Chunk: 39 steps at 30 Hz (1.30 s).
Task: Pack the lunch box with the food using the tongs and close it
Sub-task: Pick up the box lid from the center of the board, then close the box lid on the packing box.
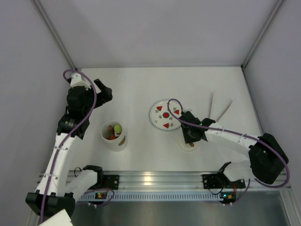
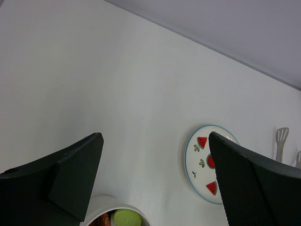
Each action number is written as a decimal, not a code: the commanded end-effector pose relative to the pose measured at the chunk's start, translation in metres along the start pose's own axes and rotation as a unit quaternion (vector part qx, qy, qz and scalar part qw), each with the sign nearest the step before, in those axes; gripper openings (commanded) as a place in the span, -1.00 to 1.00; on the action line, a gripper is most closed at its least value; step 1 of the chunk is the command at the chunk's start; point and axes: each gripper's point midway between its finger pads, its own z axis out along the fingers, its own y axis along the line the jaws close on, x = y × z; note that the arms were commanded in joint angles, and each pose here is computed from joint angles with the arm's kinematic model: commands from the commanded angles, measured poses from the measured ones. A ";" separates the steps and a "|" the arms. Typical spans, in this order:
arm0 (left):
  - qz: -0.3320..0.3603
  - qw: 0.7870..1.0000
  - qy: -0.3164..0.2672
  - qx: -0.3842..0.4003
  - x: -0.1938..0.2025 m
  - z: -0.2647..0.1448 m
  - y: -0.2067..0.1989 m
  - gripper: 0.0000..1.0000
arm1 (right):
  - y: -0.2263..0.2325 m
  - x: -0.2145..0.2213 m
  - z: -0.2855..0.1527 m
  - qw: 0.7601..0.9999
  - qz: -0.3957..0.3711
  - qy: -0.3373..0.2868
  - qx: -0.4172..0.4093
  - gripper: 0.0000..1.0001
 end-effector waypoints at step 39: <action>-0.061 0.962 -0.166 -0.209 -0.057 -0.058 0.081 0.98 | 0.312 -0.185 -0.192 0.931 -0.160 -0.189 -0.270 -0.74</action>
